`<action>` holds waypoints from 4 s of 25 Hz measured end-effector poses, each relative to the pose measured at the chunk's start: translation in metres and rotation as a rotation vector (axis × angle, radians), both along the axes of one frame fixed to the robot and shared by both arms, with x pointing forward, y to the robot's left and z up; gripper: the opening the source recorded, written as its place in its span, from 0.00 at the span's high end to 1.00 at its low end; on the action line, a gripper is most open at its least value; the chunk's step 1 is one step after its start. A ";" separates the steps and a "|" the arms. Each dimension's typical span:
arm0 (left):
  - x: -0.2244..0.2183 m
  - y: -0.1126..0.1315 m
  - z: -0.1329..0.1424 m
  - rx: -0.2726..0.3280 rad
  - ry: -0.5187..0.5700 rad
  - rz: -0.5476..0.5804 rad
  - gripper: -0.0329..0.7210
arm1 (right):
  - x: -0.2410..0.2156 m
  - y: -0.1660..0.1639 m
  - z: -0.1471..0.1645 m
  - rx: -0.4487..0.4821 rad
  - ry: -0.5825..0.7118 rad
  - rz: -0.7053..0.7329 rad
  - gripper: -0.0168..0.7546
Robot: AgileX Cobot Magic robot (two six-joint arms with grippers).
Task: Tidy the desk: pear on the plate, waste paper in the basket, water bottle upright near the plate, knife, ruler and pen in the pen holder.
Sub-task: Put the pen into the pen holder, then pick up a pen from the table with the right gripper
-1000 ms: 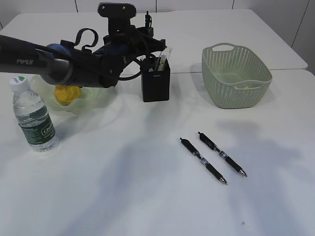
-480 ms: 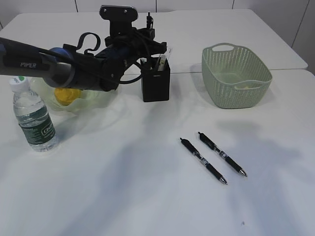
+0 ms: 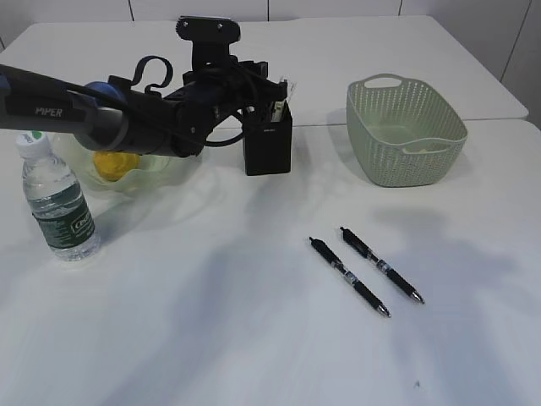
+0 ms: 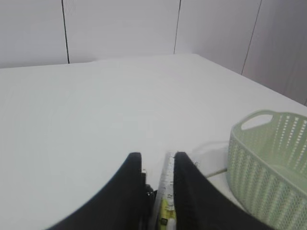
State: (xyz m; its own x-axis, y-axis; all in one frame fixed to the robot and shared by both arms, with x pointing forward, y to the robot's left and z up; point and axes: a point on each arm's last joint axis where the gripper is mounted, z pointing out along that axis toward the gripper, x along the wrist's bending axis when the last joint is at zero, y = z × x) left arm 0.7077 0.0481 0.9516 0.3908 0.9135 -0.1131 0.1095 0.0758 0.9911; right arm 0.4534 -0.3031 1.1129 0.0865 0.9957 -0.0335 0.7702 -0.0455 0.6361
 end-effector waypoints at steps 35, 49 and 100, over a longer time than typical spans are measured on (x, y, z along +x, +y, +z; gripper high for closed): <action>-0.045 0.014 0.105 0.209 0.255 -0.129 0.68 | 0.000 0.001 0.000 -0.058 0.004 0.089 0.57; -0.102 0.042 0.166 0.344 0.489 -0.181 0.68 | 0.014 0.012 -0.014 -0.034 0.069 0.256 0.57; -0.304 0.153 0.174 0.514 0.900 -0.225 0.68 | 0.161 0.108 -0.120 -0.099 0.561 0.621 0.57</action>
State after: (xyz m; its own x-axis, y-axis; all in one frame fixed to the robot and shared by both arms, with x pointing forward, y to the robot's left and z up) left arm 0.4034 0.2010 1.1254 0.5213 0.8508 -0.0660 0.7786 -0.4426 0.4449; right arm 0.6142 -0.1953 0.9927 -0.5312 0.8472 0.0022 0.8402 0.5265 0.1304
